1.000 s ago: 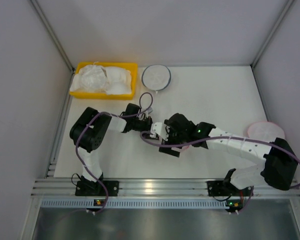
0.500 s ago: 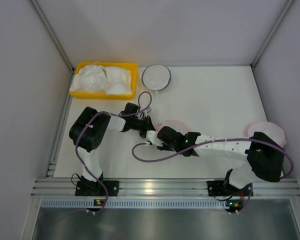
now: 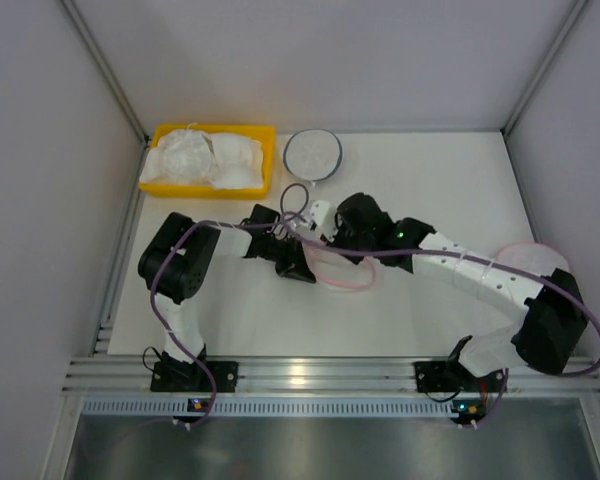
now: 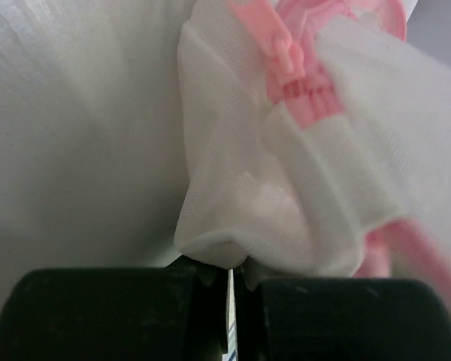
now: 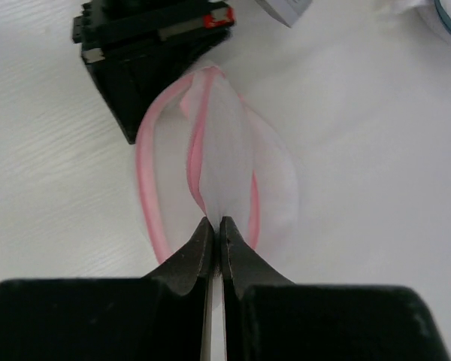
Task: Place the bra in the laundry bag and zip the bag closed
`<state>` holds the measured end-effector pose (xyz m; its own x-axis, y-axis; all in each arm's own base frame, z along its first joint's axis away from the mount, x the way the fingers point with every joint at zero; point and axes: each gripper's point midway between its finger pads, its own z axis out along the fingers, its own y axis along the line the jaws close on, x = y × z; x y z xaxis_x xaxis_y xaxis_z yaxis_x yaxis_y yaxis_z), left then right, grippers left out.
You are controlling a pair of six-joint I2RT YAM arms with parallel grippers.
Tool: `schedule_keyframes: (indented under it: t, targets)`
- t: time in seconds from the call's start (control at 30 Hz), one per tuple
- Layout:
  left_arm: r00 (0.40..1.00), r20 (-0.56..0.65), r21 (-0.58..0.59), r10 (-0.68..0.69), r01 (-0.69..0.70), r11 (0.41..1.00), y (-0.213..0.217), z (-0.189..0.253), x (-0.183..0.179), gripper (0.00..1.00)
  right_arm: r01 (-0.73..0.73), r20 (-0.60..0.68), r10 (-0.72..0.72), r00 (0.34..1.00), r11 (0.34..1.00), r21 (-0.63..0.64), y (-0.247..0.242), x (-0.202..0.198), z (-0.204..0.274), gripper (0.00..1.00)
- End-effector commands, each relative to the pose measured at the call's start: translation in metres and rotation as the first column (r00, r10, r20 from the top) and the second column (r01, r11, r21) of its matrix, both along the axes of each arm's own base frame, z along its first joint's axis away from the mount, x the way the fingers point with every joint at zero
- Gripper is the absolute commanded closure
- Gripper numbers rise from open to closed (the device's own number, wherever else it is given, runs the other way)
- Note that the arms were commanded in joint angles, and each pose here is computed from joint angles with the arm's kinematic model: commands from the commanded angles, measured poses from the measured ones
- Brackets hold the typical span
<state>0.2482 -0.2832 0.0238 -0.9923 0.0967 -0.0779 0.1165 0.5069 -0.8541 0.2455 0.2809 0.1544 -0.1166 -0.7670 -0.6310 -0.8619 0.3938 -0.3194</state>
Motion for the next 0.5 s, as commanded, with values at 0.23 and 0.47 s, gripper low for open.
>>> schedule_keyframes:
  t: [0.23, 0.47]
  targets:
    - [0.931, 0.325, 0.079, -0.167, 0.149, 0.986, 0.017, 0.029, 0.028, 0.87, 0.153, -0.368, -0.045, 0.929, 0.951, 0.27, -0.053, 0.018, 0.056, 1.0]
    - [0.896, 0.411, 0.126, -0.168, 0.127, 0.984, 0.03, 0.053, 0.06, 0.64, 0.399, -0.62, -0.174, 0.765, 0.884, 0.243, -0.102, 0.032, 0.017, 1.0]
